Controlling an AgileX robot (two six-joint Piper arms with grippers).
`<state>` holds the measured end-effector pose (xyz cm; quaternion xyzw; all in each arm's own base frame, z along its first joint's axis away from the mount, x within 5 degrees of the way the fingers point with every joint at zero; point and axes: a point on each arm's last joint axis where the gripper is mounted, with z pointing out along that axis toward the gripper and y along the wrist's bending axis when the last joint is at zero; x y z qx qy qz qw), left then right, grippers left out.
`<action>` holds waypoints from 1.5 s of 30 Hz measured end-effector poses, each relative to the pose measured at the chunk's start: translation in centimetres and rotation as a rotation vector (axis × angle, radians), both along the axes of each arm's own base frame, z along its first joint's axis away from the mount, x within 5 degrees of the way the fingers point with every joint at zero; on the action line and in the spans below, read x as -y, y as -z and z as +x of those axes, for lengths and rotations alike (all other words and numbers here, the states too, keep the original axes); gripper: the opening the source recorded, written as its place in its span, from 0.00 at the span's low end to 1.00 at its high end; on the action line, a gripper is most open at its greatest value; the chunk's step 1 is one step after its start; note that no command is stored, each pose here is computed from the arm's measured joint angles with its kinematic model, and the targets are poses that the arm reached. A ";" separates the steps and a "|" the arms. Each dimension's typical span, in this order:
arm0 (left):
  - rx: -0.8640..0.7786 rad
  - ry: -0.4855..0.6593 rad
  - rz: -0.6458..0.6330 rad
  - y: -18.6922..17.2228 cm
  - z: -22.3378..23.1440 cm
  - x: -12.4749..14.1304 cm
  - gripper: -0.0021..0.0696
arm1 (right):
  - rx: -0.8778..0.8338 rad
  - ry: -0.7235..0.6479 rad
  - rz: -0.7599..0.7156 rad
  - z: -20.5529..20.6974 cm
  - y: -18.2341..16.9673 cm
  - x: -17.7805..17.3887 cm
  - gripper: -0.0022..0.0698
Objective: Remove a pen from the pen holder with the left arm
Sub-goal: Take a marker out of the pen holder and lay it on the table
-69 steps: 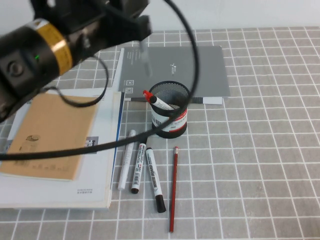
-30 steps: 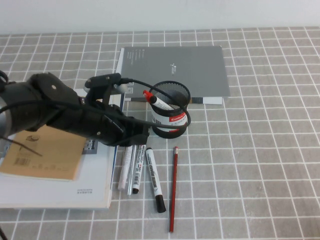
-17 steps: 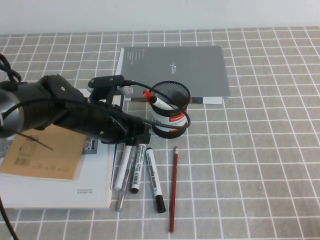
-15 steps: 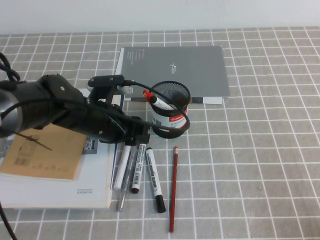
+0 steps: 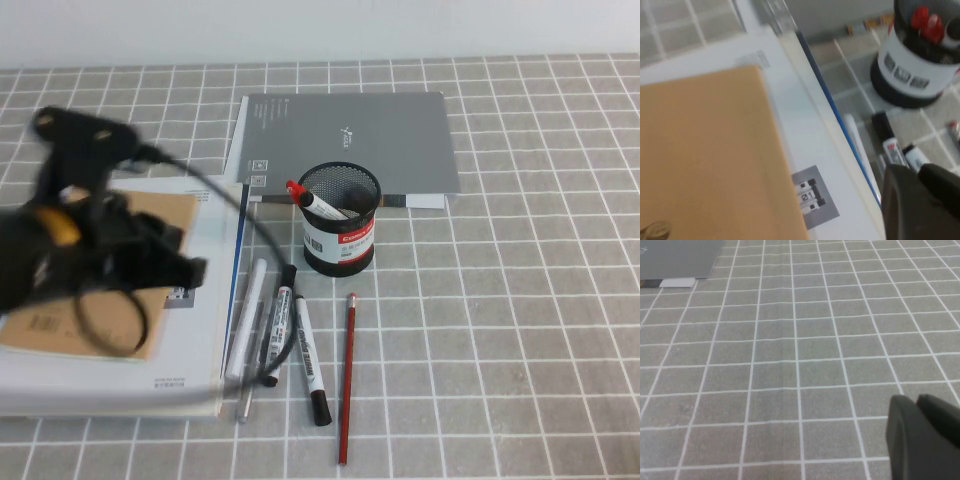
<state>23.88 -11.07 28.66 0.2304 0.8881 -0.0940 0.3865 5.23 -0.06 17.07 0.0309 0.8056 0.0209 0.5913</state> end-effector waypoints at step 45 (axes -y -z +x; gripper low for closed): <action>0.482 -0.139 -0.175 5.3 -16.6 -8.6 0.03 | 0.000 0.000 0.000 0.0 0.0 0.0 0.01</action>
